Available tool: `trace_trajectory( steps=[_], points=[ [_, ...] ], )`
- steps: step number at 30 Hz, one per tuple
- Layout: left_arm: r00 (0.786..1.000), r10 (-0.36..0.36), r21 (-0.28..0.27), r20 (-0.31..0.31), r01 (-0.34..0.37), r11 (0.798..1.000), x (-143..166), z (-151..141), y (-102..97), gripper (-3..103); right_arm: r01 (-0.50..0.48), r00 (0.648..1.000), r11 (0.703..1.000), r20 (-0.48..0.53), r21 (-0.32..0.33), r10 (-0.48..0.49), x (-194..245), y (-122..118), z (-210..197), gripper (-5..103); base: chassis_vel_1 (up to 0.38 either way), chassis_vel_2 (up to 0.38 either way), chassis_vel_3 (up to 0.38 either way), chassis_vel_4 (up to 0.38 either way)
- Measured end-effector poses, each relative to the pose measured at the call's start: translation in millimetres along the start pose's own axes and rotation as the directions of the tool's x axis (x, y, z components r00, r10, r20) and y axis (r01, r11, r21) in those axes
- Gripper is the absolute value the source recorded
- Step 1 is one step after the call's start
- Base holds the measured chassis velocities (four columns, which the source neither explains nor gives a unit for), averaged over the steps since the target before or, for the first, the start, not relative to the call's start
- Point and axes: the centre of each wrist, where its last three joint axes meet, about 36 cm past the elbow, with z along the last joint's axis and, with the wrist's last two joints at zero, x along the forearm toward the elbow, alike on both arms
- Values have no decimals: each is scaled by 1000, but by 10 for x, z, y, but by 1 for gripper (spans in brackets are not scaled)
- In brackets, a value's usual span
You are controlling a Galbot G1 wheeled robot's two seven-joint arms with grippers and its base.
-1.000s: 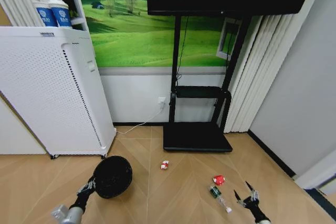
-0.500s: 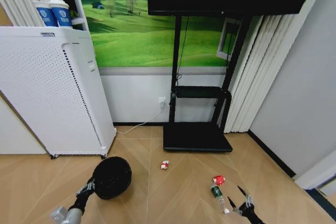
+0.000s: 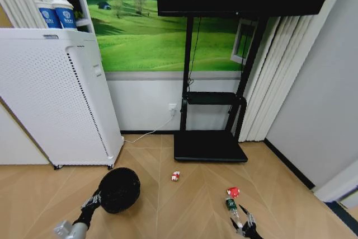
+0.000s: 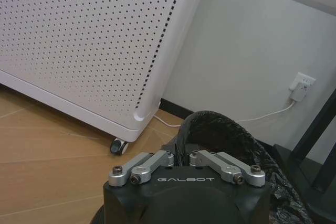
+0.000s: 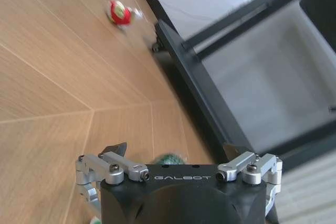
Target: Pick up the trash bin and place the garbage on the floor into it.
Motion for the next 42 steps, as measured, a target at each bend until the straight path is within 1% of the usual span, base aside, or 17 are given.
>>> trace_trajectory(
  steps=[3, 4, 6, 9, 11, 12, 14, 19, 22, 24, 27, 30, 39, 42],
  points=[
    [1000, -4, -1, -2, 4, 1000, 15, 10, 21, 7, -11, 999, 998, -47, -70, 8, -57, 70, -5, 100, 0, 0, 0, 0],
    [1000, -4, -1, -2, 4, 1000, 15, 10, 21, 7, -11, 999, 998, -47, -70, 8, -57, 70, -5, 100, 0, 0, 0, 0],
    [1000, -6, -4, -2, 6, 1000, 19, 12, 35, 7, -6, 997, 993, -76, -119, -3, -9, 152, -43, 100, 0, 0, 0, 0],
    [1000, -6, -5, -1, 6, 1000, 18, 5, 43, 7, 3, 996, 990, -84, -141, -15, 17, 200, -53, 100, 0, 0, 0, 0],
    [1000, -5, -7, 0, 5, 1000, 15, -4, 49, 7, 1, 995, 985, -93, -170, -17, 21, 259, -80, 100, 0, 0, 0, 0],
    [1000, -5, -7, 0, 5, 1000, 15, -4, 49, 7, 1, 995, 985, -93, -170, -17, 21, 259, -80, 100, 0, 0, 0, 0],
    [1000, -5, -8, 0, 5, 1000, 14, -12, 56, 7, -7, 994, 980, -106, -198, -14, 19, 301, -105, 100, 0, 0, 0, 0],
    [1000, -4, -10, -1, 4, 1000, 25, -6, 64, 7, -18, 993, 974, -116, -226, -9, -26, 329, -138, 100, 0, 0, 0, 0],
    [1000, -4, -10, -2, 4, 1000, 42, 9, 67, 7, -37, 990, 966, -138, -257, 2, -71, 341, -166, 100, 0, 0, 0, 0],
    [1000, -4, -10, -3, 3, 1000, 45, 12, 67, 7, -41, 990, 964, -141, -263, 4, -85, 341, -172, 100, 0, 0, 0, 0],
    [1000, -3, -10, -4, 3, 1000, 63, 23, 72, 7, -67, 985, 950, -169, -303, 16, -172, 331, -195, 100, 0, 0, 0, 0],
    [1000, -5, -14, -3, 5, 1000, 77, 16, 91, 7, -78, 980, 943, -198, -323, 13, -188, 329, -190, 100, 0, 0, 0, 0],
    [1000, -9, -13, -2, 9, 1000, 98, 36, 112, 7, -72, 975, 939, -221, -335, -4, -268, 356, -180, 100, 0, 0, 0, 0],
    [1000, -12, -12, -3, 12, 1000, 97, 51, 120, 7, -53, 976, 939, -218, -341, -24, -342, 363, -204, 100, 0, 0, 0, 0]
  ],
)
